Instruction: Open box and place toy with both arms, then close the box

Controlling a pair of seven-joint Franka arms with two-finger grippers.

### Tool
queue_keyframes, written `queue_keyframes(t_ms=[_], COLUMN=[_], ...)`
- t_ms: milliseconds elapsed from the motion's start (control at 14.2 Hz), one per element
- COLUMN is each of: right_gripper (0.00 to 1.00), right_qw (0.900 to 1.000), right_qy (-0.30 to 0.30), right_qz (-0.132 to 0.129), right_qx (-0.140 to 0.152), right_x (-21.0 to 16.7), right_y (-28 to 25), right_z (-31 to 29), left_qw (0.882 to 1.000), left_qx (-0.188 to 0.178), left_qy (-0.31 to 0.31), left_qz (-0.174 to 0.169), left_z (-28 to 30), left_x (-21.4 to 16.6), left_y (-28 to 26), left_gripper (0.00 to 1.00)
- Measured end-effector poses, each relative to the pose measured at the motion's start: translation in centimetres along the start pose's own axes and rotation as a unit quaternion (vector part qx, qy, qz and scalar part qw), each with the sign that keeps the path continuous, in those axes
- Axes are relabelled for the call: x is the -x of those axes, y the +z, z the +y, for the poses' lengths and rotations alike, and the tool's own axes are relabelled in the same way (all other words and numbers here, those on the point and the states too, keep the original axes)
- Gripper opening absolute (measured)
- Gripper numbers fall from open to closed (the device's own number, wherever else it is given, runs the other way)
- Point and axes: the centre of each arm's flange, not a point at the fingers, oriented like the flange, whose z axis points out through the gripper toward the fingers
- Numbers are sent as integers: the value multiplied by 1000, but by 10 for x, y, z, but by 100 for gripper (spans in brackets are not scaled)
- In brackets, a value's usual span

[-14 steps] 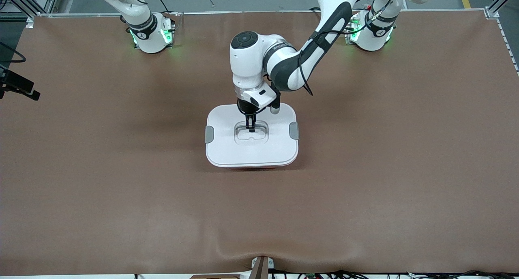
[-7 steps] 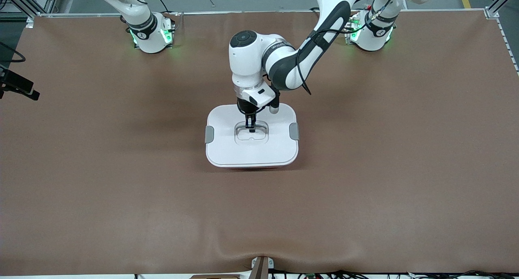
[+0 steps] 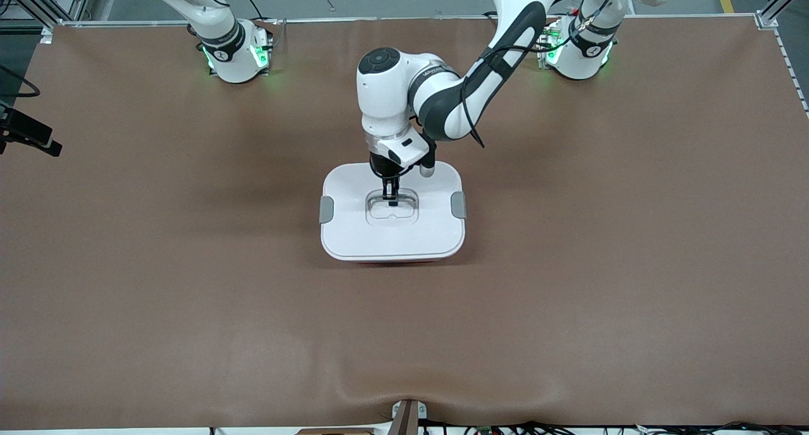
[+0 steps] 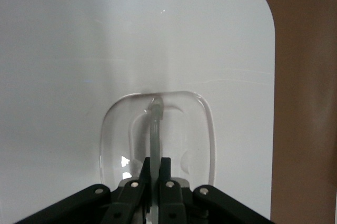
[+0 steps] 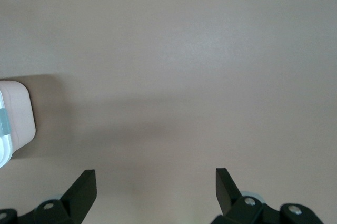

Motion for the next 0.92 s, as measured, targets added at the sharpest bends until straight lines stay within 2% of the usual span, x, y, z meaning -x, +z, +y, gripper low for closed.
queue_keyframes(t_ms=[212,282,705,846,917], right_gripper=[100,100,100,100,100], right_qw=[1000,1000,1000,1000,1000], right_qy=[0,0,0,0,0], right_qz=[0,0,0,0,0], right_qx=[0,0,0,0,0], right_x=[0,0,0,0,0], right_y=[0,0,0,0,0], right_z=[0,0,0,0,0], left_qw=[1000,1000,1000,1000,1000], left_qx=[-1,-2,4,15,20], left_qy=[1,2,-1,-7,-11], left_qz=[2,3,-4,-14,-19], left_z=[-1,-2,2,11,16], left_x=[0,-1,1,0,-1], left_y=[1,3,-7,-27,-40], left_gripper=[11,17,79,96,100])
